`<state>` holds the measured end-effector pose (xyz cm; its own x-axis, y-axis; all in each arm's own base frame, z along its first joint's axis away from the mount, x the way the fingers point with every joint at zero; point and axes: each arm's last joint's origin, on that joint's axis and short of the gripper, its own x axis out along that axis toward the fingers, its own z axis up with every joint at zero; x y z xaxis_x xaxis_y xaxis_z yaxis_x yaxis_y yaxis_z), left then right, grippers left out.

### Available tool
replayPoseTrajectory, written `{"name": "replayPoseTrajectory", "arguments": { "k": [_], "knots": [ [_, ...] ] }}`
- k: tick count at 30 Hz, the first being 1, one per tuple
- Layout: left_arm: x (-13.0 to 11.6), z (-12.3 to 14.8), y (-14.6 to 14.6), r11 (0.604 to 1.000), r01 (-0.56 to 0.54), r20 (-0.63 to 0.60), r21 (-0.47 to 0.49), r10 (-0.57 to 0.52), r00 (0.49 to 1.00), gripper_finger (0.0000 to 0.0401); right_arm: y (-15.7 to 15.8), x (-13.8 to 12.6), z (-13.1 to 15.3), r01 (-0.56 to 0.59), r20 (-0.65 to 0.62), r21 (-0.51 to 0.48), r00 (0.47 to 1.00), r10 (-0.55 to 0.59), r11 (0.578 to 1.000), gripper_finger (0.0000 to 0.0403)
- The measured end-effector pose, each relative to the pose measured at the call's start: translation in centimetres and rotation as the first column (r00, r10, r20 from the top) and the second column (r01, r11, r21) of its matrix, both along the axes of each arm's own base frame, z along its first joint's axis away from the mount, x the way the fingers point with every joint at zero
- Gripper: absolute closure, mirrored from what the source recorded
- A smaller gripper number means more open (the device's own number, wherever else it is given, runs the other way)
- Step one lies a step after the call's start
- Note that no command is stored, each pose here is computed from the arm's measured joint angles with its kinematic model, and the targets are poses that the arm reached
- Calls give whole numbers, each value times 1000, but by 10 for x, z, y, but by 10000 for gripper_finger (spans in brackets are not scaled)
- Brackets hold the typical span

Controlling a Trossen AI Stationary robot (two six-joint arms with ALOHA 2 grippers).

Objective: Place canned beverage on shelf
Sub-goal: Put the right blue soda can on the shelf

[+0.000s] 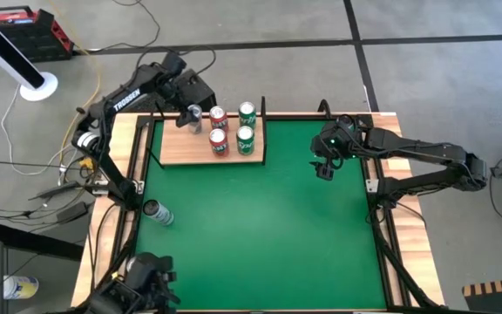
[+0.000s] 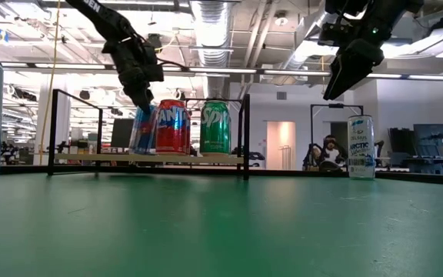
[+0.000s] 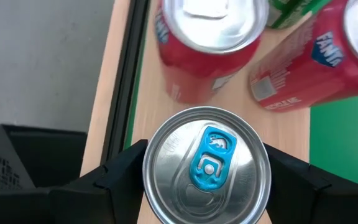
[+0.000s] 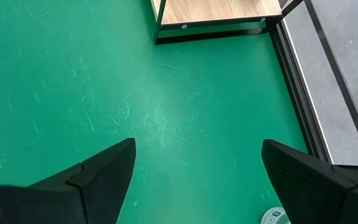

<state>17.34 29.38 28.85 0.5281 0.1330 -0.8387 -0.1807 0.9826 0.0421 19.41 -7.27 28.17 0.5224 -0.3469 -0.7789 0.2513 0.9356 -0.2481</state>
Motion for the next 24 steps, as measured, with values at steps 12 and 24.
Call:
{"name": "replayPoseTrajectory", "arguments": {
  "k": [12,24],
  "knots": [
    [6,1,-3,999,48,15,15,-48,999,157,0,0,0,0,0,0,1000,0,1000,29],
    [13,-19,10,999,53,-16,-4,-53,998,157,0,0,0,0,-1,0,1000,0,1000,29]
  ]
}}
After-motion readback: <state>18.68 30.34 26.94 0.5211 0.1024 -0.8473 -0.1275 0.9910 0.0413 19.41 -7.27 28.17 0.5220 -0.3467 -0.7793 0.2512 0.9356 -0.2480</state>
